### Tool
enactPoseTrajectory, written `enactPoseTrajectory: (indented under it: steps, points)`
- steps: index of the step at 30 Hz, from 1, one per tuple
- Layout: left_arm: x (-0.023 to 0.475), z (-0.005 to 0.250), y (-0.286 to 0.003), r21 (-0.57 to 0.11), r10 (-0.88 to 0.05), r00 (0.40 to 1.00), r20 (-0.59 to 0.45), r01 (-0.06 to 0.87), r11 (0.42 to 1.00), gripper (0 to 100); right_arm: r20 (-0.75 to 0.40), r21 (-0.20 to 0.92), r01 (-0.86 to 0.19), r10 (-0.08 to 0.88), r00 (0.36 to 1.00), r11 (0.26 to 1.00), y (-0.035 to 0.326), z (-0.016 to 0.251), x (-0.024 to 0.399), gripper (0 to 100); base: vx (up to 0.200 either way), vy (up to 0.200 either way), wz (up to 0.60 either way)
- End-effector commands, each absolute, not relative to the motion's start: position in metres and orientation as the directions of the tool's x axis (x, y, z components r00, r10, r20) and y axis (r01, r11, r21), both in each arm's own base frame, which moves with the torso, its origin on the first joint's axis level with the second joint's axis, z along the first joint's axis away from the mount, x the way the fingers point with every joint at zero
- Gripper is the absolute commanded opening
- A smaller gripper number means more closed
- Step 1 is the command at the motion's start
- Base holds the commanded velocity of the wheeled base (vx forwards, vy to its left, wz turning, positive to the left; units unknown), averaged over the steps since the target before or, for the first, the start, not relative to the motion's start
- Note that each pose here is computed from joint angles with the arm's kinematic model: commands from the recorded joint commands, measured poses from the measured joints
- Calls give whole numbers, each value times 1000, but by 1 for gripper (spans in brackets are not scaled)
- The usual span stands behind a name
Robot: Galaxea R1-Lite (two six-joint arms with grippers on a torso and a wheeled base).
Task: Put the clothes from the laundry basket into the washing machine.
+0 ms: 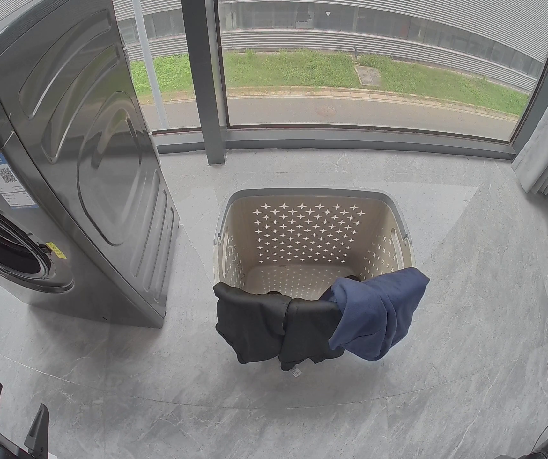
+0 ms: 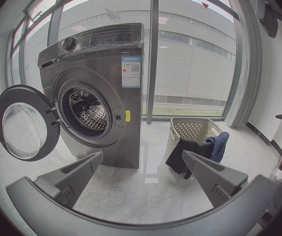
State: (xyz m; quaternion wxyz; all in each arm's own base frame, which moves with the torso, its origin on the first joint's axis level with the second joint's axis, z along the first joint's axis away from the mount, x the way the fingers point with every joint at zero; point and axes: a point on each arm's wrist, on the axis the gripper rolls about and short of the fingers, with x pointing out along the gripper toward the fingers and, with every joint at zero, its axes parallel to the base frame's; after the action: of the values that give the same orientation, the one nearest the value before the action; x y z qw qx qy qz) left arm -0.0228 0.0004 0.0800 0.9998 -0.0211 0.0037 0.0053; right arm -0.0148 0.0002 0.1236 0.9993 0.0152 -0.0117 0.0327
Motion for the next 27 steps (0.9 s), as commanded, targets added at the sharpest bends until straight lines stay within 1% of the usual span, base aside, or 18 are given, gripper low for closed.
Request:
enactPoseTrajectory:
  steps: [1, 4, 5, 6, 10, 14, 17, 18, 21, 27]
  points:
    - [-23, 76, 0, -43, 11, 1000, -8, -11, 999, 100, -429, 140, -129, 178, 886, 982, 13, 127, 81, 100, 0, 0, 0]
    - [-23, 76, 0, -43, 11, 1000, -8, -11, 999, 100, -467, 147, -138, 192, 863, 979, 20, 122, 110, 100, 0, 0, 0]
    - [-23, 76, 0, -43, 11, 1000, -8, -11, 999, 100, -472, 146, -138, 191, 860, 980, 21, 121, 113, 100, 0, 0, 0]
    - [-23, 76, 0, -43, 11, 1000, -8, -11, 999, 100, -486, 145, -156, 208, 849, 977, 27, 116, 128, 100, 0, 0, 0]
    - [-23, 76, 0, -44, 11, 1000, -8, -11, 999, 100, -539, 150, -166, 221, 813, 975, 37, 101, 152, 100, 0, 0, 0]
    - [-23, 76, 0, -44, 11, 1000, -8, -11, 999, 100, -585, 136, -157, 207, 784, 978, 46, 86, 171, 100, 0, 0, 0]
    - [-23, 76, 0, -44, 9, 1000, -8, -10, 999, 100, -593, 140, -144, 200, 780, 980, 51, 79, 181, 100, 0, 0, 0]
    - [-23, 76, 0, -44, 9, 1000, -8, -10, 999, 100, -588, 144, -138, 197, 785, 980, 58, 72, 191, 100, 0, 0, 0]
    - [-23, 76, 0, -44, 11, 1000, -8, -11, 999, 100, -578, 143, -143, 200, 791, 979, 67, 63, 201, 100, 0, 0, 0]
    - [-23, 76, 0, -44, 9, 1000, -8, -10, 999, 100, -586, 139, -143, 198, 786, 980, 73, 51, 215, 100, 0, 0, 0]
